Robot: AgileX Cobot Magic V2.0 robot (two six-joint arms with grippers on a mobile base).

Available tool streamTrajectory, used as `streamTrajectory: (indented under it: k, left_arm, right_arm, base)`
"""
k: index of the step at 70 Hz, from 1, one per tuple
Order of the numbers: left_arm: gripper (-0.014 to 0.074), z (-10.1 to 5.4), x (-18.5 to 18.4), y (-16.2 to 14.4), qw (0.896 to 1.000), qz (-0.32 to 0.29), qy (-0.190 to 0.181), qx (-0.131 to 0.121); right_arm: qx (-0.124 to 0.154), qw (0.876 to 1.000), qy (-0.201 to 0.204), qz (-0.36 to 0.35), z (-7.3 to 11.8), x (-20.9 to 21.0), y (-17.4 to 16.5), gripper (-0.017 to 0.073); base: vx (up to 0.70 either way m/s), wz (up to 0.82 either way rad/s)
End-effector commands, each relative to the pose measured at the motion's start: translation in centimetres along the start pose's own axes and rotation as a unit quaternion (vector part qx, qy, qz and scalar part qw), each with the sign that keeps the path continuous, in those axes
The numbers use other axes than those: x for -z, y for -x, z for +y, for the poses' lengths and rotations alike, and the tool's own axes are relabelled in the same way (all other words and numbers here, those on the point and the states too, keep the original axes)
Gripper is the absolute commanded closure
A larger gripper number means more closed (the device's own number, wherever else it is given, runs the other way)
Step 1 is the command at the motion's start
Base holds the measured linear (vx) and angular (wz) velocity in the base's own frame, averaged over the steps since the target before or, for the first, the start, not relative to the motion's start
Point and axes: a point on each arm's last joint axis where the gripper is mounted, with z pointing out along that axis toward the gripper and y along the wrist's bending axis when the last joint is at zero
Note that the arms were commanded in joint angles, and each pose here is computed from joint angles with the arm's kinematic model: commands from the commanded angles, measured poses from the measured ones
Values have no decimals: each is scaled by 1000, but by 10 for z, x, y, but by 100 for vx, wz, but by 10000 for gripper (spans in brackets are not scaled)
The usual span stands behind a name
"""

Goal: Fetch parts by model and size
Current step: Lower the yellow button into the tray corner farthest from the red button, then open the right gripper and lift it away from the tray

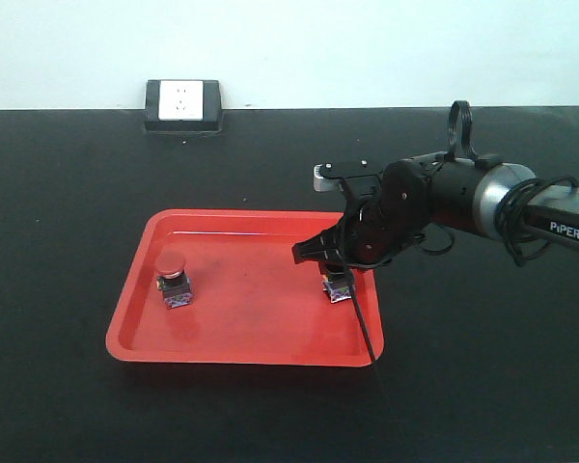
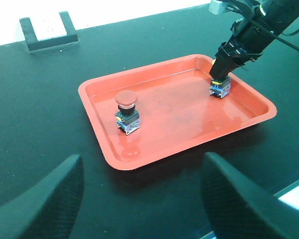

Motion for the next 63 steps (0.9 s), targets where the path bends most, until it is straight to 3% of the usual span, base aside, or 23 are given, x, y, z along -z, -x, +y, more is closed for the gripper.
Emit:
streamTrajectory:
  k: [1,9,17,30,43,54,63]
  left_arm:
    - [111,-1,3,14,999,-46,-4,7]
    - [111,-1,3,14,999,-46,-4,7]
    - [111,-1,3,14,999,-46,-4,7]
    - [111,-1,3,14,999,-46,-4,7]
    - [111,-1,3,14,999,-45,-4,7]
    - [111,-1,3,14,999,-45,-4,7]
    - [111,-1,3,14,999,-45,-4,7]
  right_arm:
    - [5,999,7,-51,3,26,16,95]
    - [6,999,6,-42,3,27,15,-39]
    - [11,999,4,-46,3,41,15,-97]
    - [49,995,-21,-85,2,94,19,-84]
    - [64,987,-31,-144,3,166,13,-57]
    - [67,970,-25,-233,3,230,-10,-37]
    - [70,956,-19,-284,0,258,-44,-34]
  base:
    - [0,0]
    - [0,0]
    - [0,0]
    - [0,0]
    - [0,0]
    - [0,0]
    - [0,0]
